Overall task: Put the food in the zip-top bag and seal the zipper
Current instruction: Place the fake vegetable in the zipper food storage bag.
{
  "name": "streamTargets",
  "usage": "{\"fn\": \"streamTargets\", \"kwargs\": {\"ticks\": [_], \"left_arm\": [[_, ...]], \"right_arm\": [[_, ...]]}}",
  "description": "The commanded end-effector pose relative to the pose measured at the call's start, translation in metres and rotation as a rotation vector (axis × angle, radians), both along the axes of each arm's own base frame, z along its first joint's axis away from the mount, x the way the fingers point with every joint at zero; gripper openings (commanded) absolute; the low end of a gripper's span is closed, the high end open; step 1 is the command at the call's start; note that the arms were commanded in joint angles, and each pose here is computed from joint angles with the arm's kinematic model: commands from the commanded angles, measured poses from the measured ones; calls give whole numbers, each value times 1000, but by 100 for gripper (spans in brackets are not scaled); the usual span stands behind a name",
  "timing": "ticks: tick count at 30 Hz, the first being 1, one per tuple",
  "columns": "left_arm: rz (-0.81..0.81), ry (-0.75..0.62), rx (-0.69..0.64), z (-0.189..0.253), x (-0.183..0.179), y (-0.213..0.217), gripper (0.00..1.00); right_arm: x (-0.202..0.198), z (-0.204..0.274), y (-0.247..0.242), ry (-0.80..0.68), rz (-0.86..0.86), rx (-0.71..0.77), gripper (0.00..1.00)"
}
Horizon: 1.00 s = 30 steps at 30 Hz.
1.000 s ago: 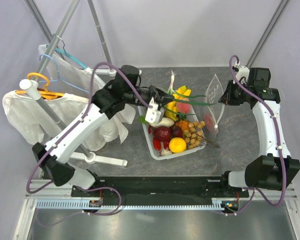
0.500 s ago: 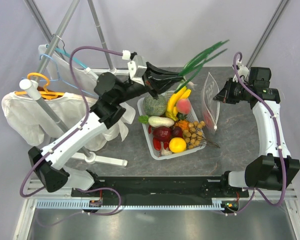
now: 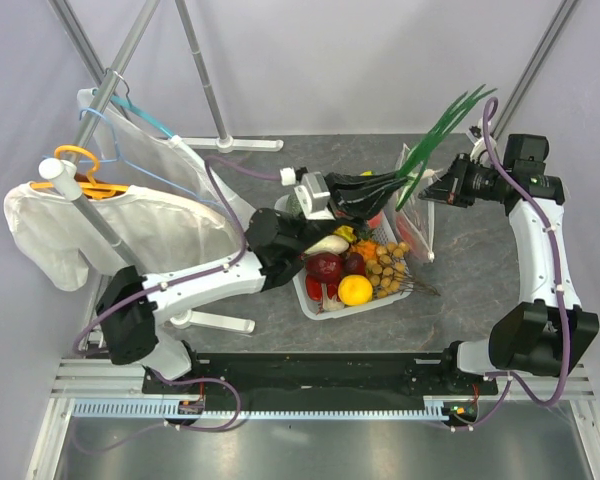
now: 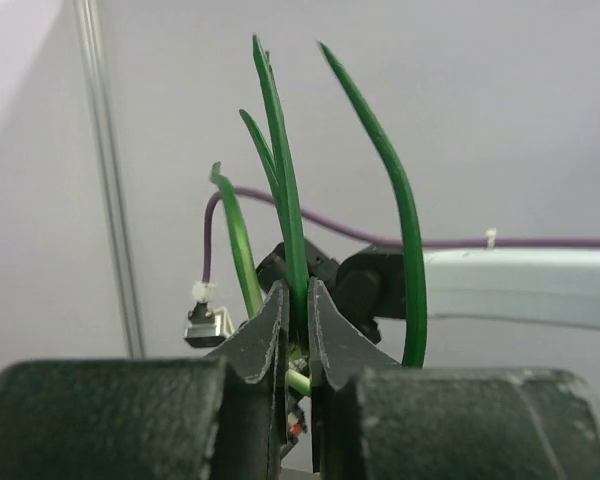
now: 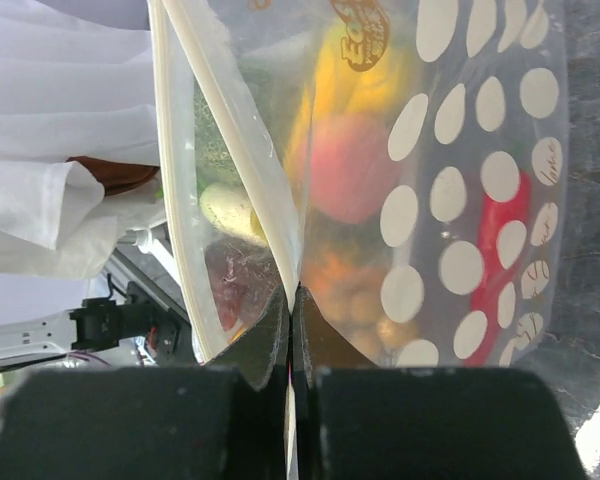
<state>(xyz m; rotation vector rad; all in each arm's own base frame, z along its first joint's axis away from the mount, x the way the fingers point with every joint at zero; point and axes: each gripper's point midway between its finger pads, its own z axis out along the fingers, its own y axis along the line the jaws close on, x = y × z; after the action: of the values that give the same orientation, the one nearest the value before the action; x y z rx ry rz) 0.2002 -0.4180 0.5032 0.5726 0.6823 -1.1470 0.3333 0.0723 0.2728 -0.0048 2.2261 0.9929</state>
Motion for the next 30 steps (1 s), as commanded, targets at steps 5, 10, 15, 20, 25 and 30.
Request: {"fn": "streamTargets", "kwargs": {"ticks": [5,10,15,20,25,30], "left_arm": [[311,-81,-97,-1,25,12,2],[369,-121,-41,-25,32,-2,2],[383,-213,-60,-44,25,-9,2],[376,-181,-52,-49,25,-10,2],[410,-187,-17,-64,32,-19,2],[455,-335,2,-85,30,-33,4]], "right_arm": [[3,15,0,-35,14,55,0],[1,15,2,-30,30,78,0],[1,15,2,-23,34,91,0],[3,15,0,-18,21,90,0],[4,12,1,-13,35,99,0],[2,13,4,-5,49,123,0]]}}
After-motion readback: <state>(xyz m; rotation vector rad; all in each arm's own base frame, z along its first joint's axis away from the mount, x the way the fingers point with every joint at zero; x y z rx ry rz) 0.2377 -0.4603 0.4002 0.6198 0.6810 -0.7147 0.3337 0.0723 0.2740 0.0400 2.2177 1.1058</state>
